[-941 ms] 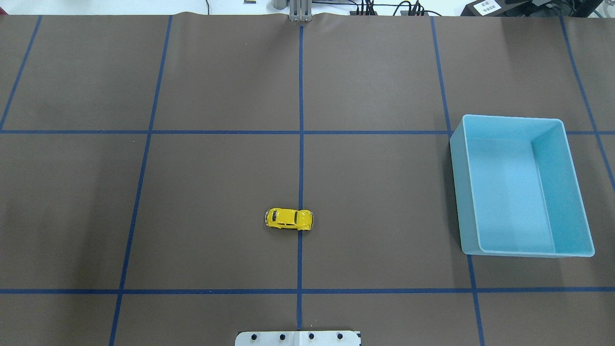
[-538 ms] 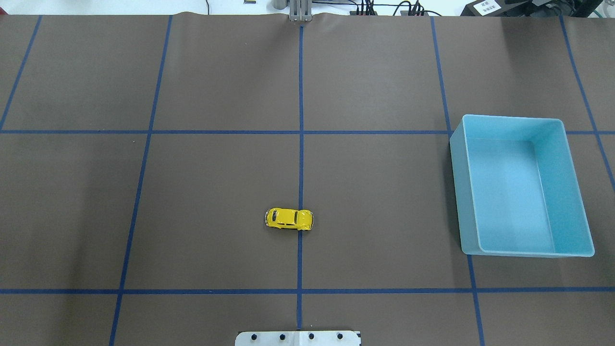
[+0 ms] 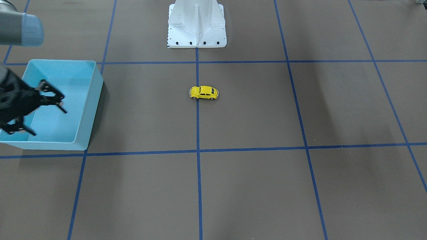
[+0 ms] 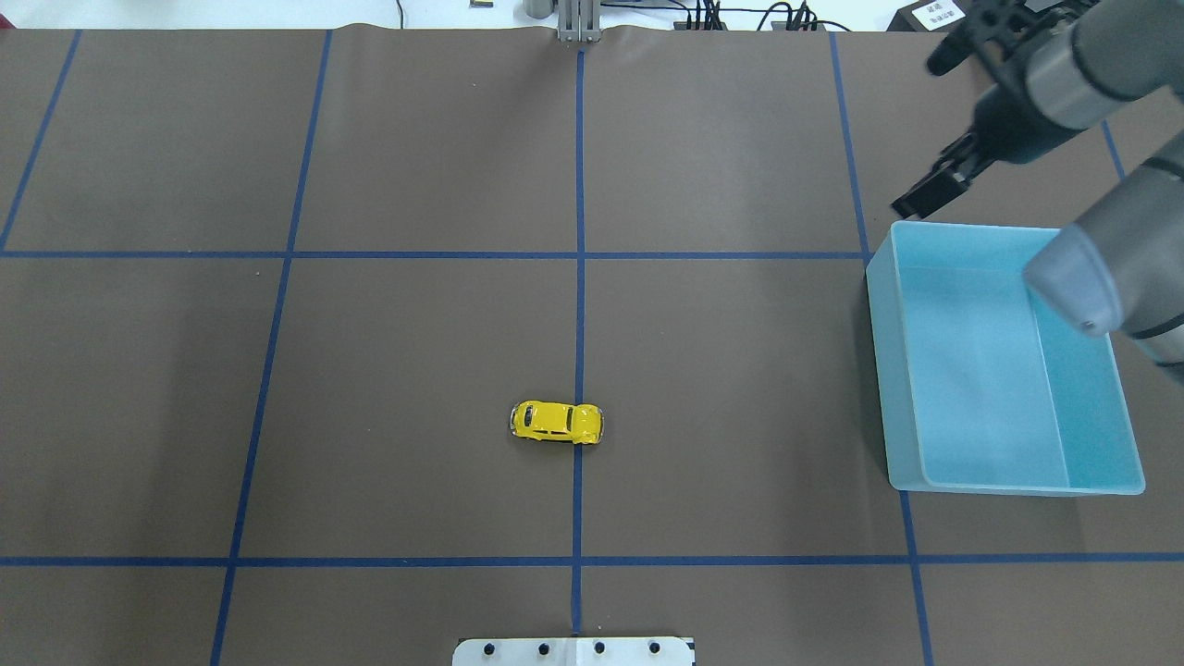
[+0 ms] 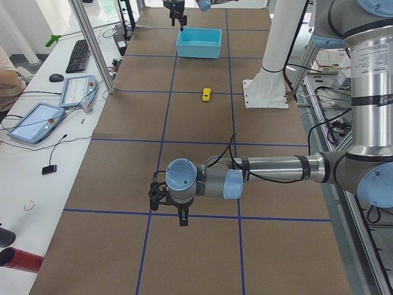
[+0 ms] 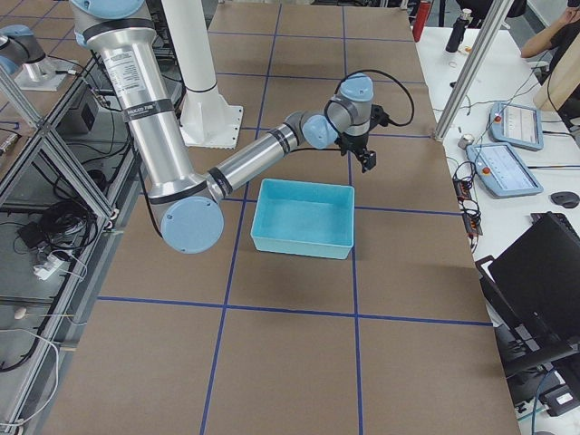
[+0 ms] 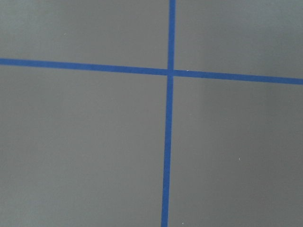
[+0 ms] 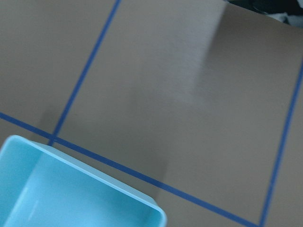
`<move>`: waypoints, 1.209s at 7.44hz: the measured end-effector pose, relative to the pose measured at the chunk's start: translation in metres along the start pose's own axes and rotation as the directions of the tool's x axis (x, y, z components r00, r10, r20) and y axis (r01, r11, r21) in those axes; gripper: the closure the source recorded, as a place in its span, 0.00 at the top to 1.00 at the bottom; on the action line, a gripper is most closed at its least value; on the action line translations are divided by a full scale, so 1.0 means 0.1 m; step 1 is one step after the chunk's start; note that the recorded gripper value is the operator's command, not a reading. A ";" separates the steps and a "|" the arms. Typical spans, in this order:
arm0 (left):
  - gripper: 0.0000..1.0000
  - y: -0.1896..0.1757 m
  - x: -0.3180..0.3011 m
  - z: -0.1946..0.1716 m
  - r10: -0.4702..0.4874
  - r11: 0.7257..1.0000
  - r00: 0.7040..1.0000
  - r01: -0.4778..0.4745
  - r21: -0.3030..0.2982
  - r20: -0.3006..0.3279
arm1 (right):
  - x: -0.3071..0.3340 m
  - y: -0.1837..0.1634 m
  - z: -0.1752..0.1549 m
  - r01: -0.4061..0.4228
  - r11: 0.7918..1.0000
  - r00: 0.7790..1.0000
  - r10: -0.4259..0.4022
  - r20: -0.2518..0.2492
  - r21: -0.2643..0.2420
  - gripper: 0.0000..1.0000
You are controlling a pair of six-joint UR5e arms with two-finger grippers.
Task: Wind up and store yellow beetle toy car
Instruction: 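Move the right gripper from the bin down over the yellow car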
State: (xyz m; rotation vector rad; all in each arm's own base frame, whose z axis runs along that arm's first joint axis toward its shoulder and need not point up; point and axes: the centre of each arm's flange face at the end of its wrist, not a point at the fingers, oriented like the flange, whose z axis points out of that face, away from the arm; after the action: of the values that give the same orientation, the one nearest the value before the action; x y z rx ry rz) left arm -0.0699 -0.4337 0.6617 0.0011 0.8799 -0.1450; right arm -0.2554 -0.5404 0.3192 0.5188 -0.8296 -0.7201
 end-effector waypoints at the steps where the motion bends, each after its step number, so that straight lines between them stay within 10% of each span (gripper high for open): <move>1: 1.00 0.02 -0.03 -0.01 -0.014 1.000 1.000 0.014 -0.006 0.004 | -0.48 -0.23 0.17 0.106 0.993 0.994 -0.108 0.035 0.048 1.00; 5: 1.00 0.08 -0.16 0.00 -0.041 0.999 0.999 0.041 -0.010 0.007 | -1.76 -0.42 0.56 0.362 0.881 0.923 -0.385 0.018 0.304 1.00; 9: 1.00 0.11 -0.22 0.04 -0.051 0.999 0.999 0.051 -0.018 0.007 | -2.47 -0.43 1.06 0.400 0.856 0.886 -0.453 0.102 0.328 1.00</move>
State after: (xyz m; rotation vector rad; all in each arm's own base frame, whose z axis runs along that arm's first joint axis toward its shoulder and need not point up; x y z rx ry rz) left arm -0.0793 -0.4200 0.6798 -0.0389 0.8746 -0.1849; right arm -0.4714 -0.3991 0.2344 0.9443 -1.0098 -1.0708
